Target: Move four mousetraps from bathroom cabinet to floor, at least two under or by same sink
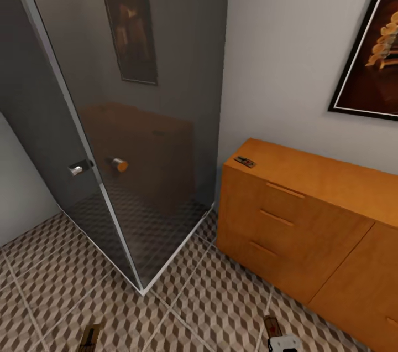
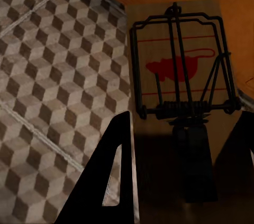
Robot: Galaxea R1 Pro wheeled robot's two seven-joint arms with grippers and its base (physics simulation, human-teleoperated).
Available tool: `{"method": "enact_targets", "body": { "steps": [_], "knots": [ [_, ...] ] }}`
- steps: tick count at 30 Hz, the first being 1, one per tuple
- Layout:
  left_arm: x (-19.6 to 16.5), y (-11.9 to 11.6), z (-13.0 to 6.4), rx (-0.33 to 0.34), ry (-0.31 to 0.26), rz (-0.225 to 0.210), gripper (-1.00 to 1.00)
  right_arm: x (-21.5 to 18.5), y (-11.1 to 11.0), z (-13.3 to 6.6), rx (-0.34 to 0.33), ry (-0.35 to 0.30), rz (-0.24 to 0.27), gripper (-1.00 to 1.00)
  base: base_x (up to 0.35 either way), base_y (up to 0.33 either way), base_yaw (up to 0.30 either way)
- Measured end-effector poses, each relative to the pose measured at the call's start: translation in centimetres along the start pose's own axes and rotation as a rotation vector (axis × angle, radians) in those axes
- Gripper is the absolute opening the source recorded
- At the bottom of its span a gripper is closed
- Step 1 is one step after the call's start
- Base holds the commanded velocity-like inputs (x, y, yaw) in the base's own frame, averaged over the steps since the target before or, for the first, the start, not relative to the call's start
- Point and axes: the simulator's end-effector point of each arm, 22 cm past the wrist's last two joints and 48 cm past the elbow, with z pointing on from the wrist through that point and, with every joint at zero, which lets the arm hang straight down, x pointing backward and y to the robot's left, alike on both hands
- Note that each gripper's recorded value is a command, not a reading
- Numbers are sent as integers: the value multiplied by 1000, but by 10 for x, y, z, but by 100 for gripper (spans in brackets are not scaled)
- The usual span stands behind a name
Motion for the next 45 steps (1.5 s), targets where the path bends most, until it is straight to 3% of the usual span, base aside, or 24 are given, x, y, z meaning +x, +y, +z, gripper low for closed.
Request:
{"method": "enact_targets", "body": {
  "steps": [45],
  "knots": [
    [0,0,0,0,0,0,-100,0,2,0,-3,0,1,-100,0,0,288]
  ]
}}
